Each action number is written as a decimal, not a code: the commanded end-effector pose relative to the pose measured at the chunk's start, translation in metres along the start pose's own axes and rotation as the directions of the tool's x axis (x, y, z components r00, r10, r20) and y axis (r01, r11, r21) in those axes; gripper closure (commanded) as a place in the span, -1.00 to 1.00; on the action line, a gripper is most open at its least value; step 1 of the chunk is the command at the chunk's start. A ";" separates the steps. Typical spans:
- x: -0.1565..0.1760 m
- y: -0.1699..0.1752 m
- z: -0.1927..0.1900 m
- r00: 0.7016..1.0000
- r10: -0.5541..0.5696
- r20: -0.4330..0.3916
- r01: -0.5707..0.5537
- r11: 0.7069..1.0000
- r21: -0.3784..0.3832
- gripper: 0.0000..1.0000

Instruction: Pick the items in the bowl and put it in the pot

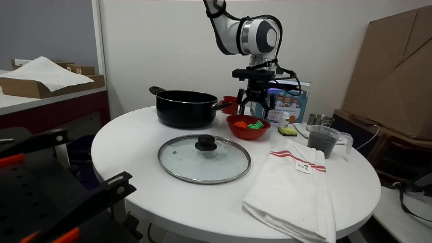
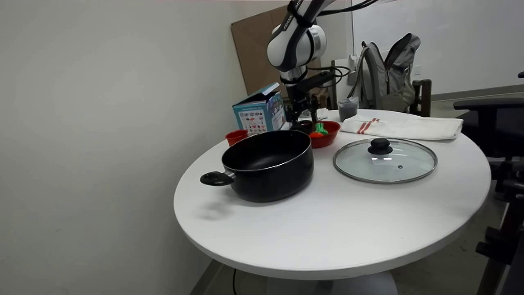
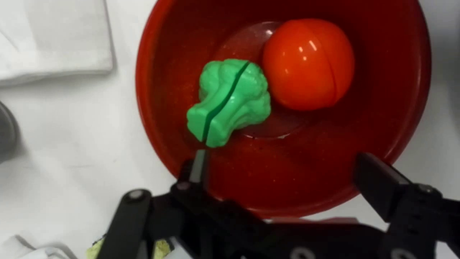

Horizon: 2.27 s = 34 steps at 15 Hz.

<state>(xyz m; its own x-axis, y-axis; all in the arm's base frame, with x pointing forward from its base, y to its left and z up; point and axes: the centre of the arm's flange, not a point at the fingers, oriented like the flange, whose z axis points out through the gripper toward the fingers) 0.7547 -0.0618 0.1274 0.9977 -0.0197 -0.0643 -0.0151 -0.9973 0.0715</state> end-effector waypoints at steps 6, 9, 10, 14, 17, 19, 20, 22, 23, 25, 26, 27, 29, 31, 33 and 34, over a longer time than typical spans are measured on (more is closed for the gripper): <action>-0.004 -0.003 0.001 0.994 0.076 0.080 -0.080 0.995 0.053 -1.00; -0.007 0.000 -0.001 0.992 0.097 0.082 -0.102 0.993 0.052 -1.00; -0.009 0.001 -0.002 0.991 0.103 0.080 -0.107 0.993 0.048 -1.00; -0.010 0.010 -0.010 0.989 0.129 0.065 -0.132 0.990 0.039 -1.00; -0.011 0.017 -0.014 0.987 0.147 0.063 -0.149 0.988 0.031 -1.00; -0.012 0.024 -0.015 0.986 0.155 0.063 -0.157 0.987 0.030 -1.00; -0.012 0.027 -0.014 0.985 0.157 0.065 -0.159 0.987 0.030 -1.00; -0.012 0.033 -0.011 0.984 0.161 0.070 -0.164 0.986 0.032 -1.00; -0.012 0.035 -0.009 0.984 0.163 0.074 -0.166 0.986 0.032 -1.00; -0.014 0.037 -0.005 0.982 0.164 0.090 -0.167 0.985 0.032 -1.00; -0.015 0.037 -0.003 0.982 0.162 0.099 -0.166 0.986 0.032 -1.00; -0.016 0.036 -0.001 0.982 0.154 0.111 -0.159 0.987 0.037 -1.00; -0.018 0.033 0.001 0.981 0.141 0.133 -0.147 0.988 0.037 -1.00; -0.020 0.031 0.003 0.979 0.132 0.153 -0.140 0.989 0.039 -1.00; -0.021 0.031 0.007 0.976 0.131 0.171 -0.139 0.990 0.036 -0.95; -0.021 0.031 0.009 0.975 0.132 0.177 -0.140 0.989 0.037 -0.47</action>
<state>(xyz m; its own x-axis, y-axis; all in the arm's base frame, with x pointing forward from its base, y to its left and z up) 0.7346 -0.0938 0.1247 0.9656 -0.1675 -0.1987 -0.1582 -0.9854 0.0623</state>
